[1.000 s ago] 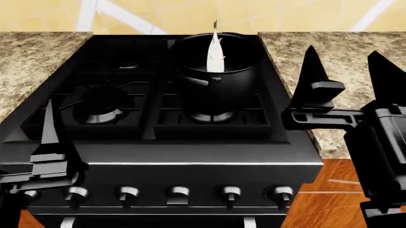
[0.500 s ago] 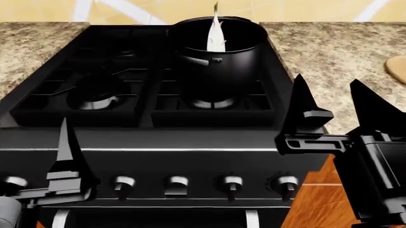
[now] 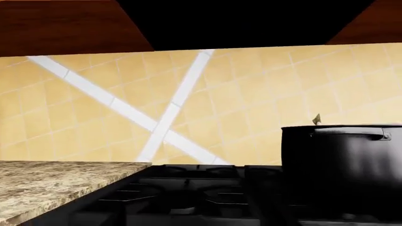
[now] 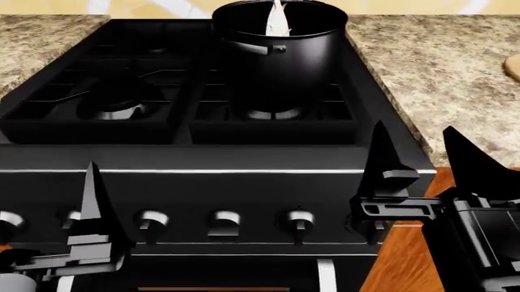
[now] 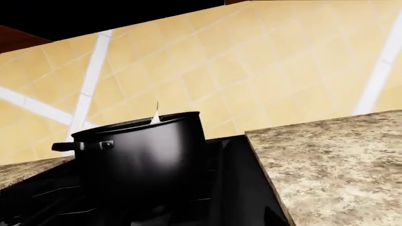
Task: Frozen meat rests on a plate on the counter. Retrieve the meat and place it in a pot on a burner. Then turn the burner on.
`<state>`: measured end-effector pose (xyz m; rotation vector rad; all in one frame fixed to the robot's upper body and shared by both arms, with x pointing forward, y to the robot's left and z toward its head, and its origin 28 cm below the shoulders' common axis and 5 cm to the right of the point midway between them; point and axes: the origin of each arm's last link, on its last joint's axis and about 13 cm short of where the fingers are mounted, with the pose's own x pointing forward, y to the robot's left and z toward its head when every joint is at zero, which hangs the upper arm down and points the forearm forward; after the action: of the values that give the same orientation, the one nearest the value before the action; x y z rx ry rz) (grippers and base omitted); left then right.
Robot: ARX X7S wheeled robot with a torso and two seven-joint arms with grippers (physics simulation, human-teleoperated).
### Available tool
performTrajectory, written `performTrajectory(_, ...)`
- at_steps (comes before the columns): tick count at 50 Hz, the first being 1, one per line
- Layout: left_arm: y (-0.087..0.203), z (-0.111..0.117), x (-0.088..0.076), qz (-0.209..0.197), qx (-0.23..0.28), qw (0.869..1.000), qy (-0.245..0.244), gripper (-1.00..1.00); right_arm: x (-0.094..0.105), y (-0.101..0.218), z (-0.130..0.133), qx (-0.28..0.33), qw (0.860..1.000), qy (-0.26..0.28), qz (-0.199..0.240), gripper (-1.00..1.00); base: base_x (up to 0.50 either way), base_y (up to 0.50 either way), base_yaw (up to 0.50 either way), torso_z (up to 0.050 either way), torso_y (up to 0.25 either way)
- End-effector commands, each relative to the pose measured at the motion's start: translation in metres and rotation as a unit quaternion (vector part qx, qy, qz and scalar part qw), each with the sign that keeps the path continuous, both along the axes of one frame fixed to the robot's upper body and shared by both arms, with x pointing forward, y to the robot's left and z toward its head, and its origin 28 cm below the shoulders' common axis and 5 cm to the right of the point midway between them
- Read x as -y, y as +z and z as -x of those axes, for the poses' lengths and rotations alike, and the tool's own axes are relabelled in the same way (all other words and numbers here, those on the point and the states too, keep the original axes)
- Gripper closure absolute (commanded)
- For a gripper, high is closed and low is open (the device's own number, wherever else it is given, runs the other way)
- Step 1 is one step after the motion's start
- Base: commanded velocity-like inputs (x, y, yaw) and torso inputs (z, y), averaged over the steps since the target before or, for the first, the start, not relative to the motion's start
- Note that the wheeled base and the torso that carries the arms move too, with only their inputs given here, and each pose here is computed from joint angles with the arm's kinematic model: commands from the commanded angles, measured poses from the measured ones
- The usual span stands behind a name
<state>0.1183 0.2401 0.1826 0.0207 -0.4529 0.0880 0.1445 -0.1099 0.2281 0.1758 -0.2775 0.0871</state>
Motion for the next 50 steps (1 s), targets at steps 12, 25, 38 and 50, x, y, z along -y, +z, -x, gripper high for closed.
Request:
performTrajectory(12,-0.009,0.013,0.006,-0.008,0.008,1.0,-0.02,-1.0,0.0,-0.018,0.012,-0.007,1.0,0.003,0.006,-1.0,0.0,0.0,0.0,-0.05,0.0)
performTrajectory(25,-0.016,0.014,0.005,-0.006,0.0,1.0,-0.016,-1.0,0.0,-0.027,0.009,-0.015,1.0,0.006,0.007,-1.0,0.0,0.0,0.0,-0.05,0.0)
performTrajectory(38,-0.016,0.013,0.007,-0.01,-0.002,1.0,-0.021,-1.0,0.0,-0.035,0.008,-0.032,0.999,0.007,0.009,-1.0,0.0,0.0,0.0,-0.05,0.0)
performTrajectory(50,-0.016,0.012,0.007,-0.011,-0.001,1.0,-0.02,-1.0,0.003,-0.035,0.009,-0.036,0.999,-0.004,0.011,-1.0,0.0,0.0,0.0,-0.05,0.0)
